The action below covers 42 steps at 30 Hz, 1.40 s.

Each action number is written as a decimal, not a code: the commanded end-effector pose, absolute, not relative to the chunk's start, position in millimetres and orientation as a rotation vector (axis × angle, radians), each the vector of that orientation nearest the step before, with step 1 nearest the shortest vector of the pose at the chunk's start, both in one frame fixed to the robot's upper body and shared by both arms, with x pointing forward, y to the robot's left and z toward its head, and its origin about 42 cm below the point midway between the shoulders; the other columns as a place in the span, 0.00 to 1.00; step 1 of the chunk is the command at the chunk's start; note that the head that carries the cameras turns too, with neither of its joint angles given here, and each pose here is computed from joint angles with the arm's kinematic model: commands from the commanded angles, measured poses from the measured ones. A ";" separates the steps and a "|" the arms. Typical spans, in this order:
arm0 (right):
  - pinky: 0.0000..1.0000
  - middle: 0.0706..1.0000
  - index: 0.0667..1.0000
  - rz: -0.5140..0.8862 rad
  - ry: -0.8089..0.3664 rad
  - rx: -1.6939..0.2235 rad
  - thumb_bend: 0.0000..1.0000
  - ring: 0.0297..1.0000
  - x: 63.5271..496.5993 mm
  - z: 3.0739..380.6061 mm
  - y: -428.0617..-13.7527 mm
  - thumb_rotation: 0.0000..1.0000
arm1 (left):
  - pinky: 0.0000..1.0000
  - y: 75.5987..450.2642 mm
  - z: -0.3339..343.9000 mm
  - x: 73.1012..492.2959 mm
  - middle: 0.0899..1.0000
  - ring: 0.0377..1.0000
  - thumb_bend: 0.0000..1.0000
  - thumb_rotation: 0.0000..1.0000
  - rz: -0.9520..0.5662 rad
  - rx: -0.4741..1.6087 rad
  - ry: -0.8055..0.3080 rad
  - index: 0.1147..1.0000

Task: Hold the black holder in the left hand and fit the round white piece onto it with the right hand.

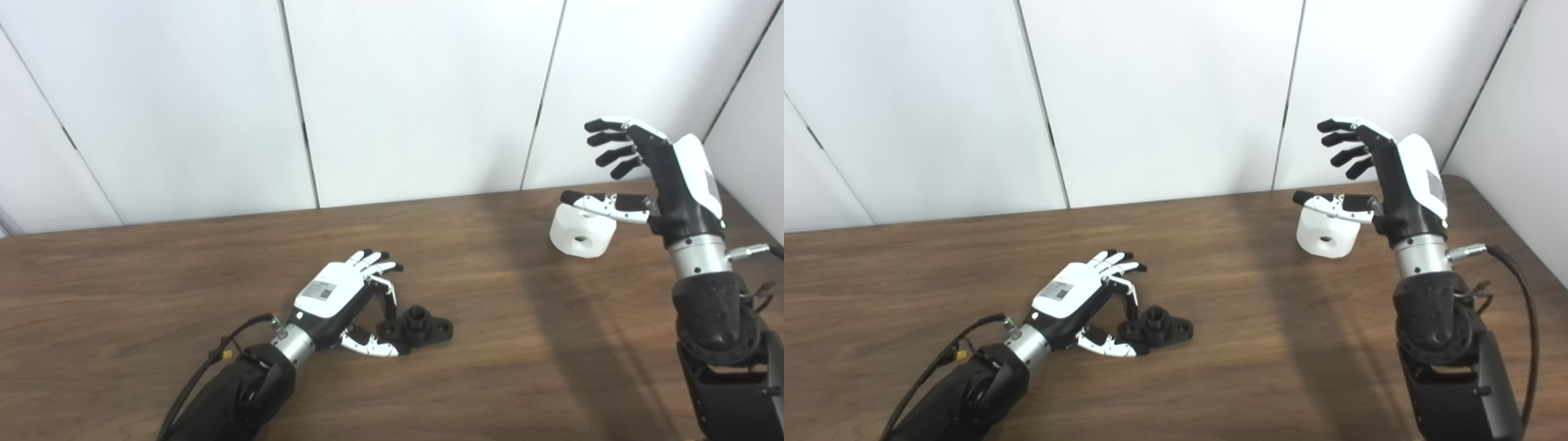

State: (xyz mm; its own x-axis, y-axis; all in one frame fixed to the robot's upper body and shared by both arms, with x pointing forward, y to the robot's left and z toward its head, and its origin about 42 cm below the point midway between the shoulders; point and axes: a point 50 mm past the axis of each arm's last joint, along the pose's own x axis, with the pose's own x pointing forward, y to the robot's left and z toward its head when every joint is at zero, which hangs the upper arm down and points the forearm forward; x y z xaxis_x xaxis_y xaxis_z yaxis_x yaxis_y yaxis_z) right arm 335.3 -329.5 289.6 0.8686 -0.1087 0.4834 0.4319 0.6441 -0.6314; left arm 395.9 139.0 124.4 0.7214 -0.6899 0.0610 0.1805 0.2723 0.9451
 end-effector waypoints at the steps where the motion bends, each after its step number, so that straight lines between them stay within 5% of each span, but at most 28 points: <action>1: 0.45 0.65 0.69 -0.346 -0.512 -0.830 0.59 0.56 332.6 313.4 -330.0 0.17 | 1.00 137.7 111.2 391.6 0.84 0.95 0.61 0.11 -0.694 1.210 -0.471 0.42; 5: 0.45 0.64 0.68 -0.350 -0.521 -0.829 0.59 0.55 333.4 313.0 -330.9 0.16 | 1.00 139.7 111.0 391.3 0.82 0.94 0.53 0.07 -0.698 1.214 -0.465 0.41; 26: 0.45 0.65 0.69 -0.355 -0.510 -0.831 0.60 0.56 335.8 314.6 -333.9 0.17 | 0.98 149.6 110.7 390.7 0.82 0.91 0.52 0.06 -0.724 1.217 -0.447 0.41; 32: 0.53 0.75 0.76 -0.291 -0.376 -0.989 0.61 0.65 339.6 322.1 -339.9 0.34 | 0.93 160.2 109.9 391.0 0.81 0.90 0.52 0.06 -0.718 1.230 -0.447 0.42; 42: 0.61 0.87 0.82 -0.170 -0.153 -1.211 0.83 0.81 349.8 333.1 -360.1 0.29 | 0.89 167.8 105.9 390.9 0.80 0.88 0.52 0.06 -0.727 1.209 -0.455 0.42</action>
State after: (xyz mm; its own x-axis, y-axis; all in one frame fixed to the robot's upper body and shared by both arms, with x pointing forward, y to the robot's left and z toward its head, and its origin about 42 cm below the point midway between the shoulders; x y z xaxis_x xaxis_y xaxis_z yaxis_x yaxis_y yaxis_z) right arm 344.9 -355.3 309.4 0.9886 -0.0385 0.1452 0.1488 0.3850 -0.9108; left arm 395.2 152.6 122.7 0.6966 -0.7156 0.0513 0.2146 0.2761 0.9369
